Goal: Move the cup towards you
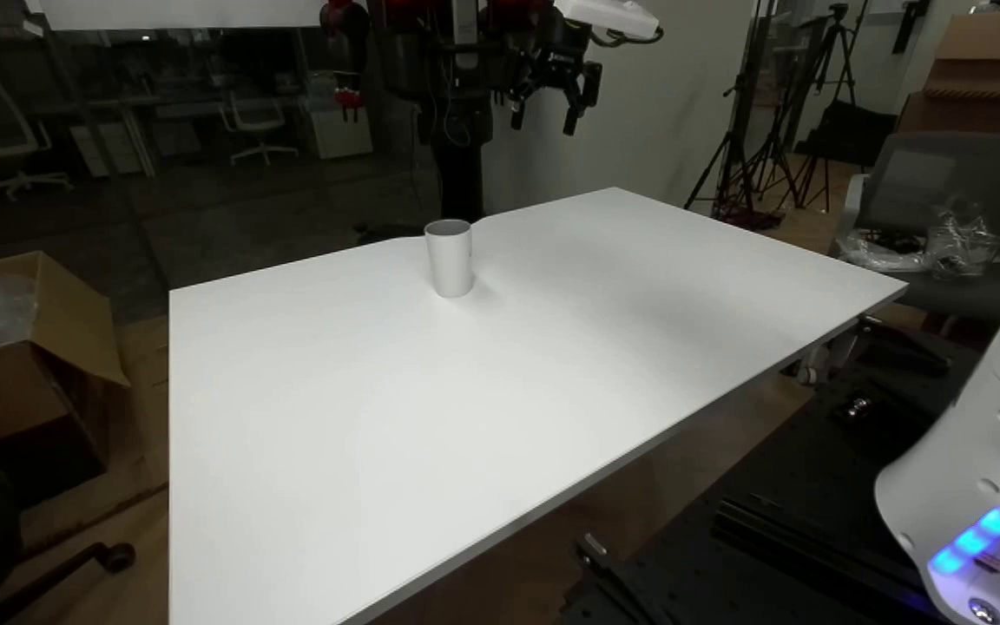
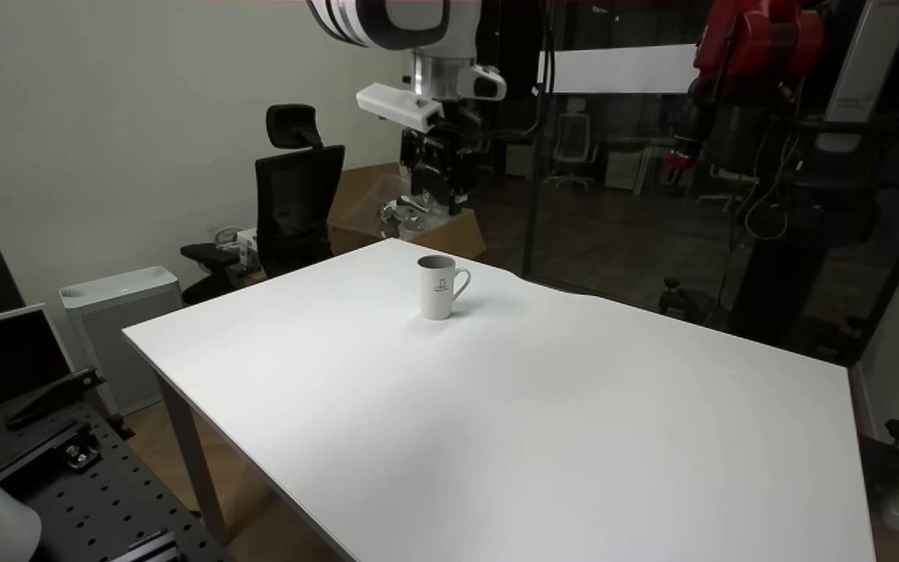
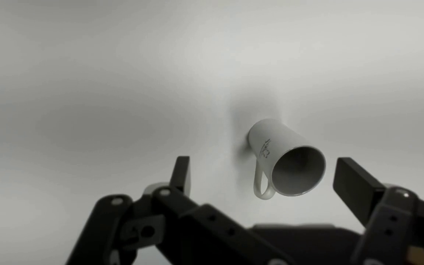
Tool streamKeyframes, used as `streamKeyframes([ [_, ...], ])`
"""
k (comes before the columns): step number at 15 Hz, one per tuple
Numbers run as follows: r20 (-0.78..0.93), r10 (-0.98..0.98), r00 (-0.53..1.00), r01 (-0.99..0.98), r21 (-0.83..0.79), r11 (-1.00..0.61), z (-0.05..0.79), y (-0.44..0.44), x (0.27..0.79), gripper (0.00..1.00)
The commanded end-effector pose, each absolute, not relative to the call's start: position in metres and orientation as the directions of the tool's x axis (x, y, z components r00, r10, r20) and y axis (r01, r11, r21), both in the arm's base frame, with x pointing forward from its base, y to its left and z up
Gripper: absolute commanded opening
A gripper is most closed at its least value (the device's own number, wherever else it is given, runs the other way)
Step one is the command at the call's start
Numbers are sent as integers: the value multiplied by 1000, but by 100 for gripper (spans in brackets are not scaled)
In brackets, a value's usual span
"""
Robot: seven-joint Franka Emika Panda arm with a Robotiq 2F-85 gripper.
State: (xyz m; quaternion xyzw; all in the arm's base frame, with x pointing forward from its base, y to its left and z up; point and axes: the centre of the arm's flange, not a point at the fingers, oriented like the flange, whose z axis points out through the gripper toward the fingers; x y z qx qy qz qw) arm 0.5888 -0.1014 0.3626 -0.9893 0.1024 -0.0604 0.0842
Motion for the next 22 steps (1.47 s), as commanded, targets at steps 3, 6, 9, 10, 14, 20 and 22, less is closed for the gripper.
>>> streamKeyframes([
  [3,82,-311,947,-300,-118,-946,346,-117,629,100],
  [6,88,-347,934,-341,-84,-936,330,-124,655,100],
  [9,92,-350,932,-343,-81,-936,330,-124,659,100],
  [10,85,-336,938,-330,-80,-941,329,-124,665,100],
  [14,14,-283,959,-282,-52,-958,313,-103,717,100],
  [20,-124,-145,982,-142,34,-989,271,-35,779,100],
  [22,-154,-111,982,-102,63,-993,258,-21,789,100],
])
